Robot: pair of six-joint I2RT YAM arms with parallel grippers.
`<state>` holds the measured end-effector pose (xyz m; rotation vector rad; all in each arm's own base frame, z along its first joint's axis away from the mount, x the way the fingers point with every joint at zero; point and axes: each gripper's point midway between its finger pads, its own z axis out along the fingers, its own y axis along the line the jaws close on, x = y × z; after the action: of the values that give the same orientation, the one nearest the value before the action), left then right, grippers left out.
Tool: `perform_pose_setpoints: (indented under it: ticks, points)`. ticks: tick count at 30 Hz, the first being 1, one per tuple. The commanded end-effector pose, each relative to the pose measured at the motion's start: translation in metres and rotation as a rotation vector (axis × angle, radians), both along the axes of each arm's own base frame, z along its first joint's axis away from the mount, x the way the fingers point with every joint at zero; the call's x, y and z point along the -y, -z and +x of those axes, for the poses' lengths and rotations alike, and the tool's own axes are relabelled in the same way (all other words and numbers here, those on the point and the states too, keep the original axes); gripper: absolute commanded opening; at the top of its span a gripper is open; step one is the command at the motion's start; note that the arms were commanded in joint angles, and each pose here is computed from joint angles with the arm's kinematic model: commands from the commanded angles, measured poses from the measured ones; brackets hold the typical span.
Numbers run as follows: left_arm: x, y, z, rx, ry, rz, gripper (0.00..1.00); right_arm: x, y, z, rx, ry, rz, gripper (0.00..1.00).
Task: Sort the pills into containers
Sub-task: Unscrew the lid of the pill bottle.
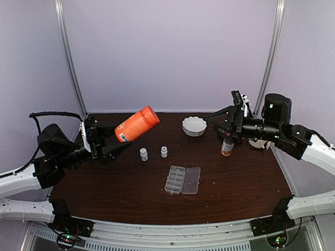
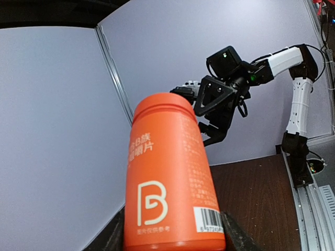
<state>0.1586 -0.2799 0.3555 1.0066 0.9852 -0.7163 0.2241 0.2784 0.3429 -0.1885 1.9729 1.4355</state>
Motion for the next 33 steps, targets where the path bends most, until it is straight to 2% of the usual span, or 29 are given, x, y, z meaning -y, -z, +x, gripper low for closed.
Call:
perform_pose_setpoints:
  ticks: [1, 8, 12, 19, 25, 33]
  points:
    - [-0.002, -0.017, -0.004, 0.065, 0.003, -0.056, 0.0, 0.004, -0.035, -0.006, 0.081, 0.023, 0.001, 1.0]
    - [0.005, -0.014, -0.001, 0.057, 0.015, -0.018, 0.0, -0.009, -0.052, -0.013, 0.085, -0.039, 0.046, 1.0]
    - [0.007, -0.013, -0.005, 0.081, 0.036, -0.008, 0.0, -0.036, -0.063, -0.027, 0.091, -0.158, 0.028, 1.0]
    - [0.01, -0.012, -0.009, 0.1, 0.059, 0.007, 0.0, -0.091, -0.067, -0.051, 0.095, -0.345, -0.023, 0.91]
    - [0.013, -0.011, -0.008, 0.088, 0.07, 0.025, 0.0, -0.119, -0.066, -0.059, 0.084, -0.433, -0.031, 0.89]
    - [0.017, -0.008, -0.015, 0.098, 0.113, 0.045, 0.0, -0.139, -0.05, -0.059, 0.062, -0.476, -0.074, 0.8]
